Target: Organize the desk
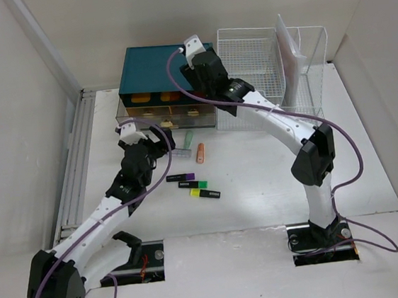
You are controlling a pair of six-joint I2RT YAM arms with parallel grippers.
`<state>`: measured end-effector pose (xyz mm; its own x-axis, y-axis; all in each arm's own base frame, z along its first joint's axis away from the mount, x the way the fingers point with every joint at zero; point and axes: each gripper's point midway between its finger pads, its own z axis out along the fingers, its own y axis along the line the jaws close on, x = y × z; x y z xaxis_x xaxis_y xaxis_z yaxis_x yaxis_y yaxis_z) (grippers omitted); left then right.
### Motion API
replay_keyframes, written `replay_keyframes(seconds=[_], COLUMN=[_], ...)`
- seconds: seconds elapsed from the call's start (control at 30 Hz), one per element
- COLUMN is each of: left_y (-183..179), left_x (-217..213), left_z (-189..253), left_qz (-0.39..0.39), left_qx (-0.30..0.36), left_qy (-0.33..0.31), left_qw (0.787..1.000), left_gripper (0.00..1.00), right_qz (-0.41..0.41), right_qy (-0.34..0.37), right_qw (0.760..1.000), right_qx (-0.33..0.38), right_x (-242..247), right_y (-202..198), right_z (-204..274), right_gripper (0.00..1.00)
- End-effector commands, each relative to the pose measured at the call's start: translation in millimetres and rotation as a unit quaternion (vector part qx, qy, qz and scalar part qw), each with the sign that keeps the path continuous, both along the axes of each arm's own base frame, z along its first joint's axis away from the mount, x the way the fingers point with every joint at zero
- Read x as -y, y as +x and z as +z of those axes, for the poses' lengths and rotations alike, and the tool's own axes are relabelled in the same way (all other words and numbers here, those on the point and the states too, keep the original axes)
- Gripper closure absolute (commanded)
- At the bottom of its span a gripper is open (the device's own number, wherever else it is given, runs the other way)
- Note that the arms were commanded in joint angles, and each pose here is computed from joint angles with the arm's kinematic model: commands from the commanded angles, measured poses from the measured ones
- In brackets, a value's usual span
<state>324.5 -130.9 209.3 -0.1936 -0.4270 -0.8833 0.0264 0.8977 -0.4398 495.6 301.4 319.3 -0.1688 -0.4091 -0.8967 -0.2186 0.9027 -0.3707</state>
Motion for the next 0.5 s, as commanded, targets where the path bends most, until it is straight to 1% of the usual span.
replay_keyframes(seconds=[0.0,0.33,0.47], left_y=[-2,-4,-6], left_x=[-4,-5,-7], left_z=[14,17,23], left_qz=[0.005,0.005,0.005], left_qx=[0.023,0.027,0.035], left_qy=[-0.007,-0.009,-0.014], left_qw=[1.000,1.000,0.999], left_gripper=[0.14,0.14,0.16], right_qz=[-0.021,-0.036,-0.029], right_qy=[0.040,0.055,0.069], right_qw=[0.999,0.998,0.996], right_qx=[0.004,-0.024,-0.040], right_x=[8,15,14], right_y=[3,5,4], right_z=[16,1,-5], right_gripper=[0.31,0.33,0.33])
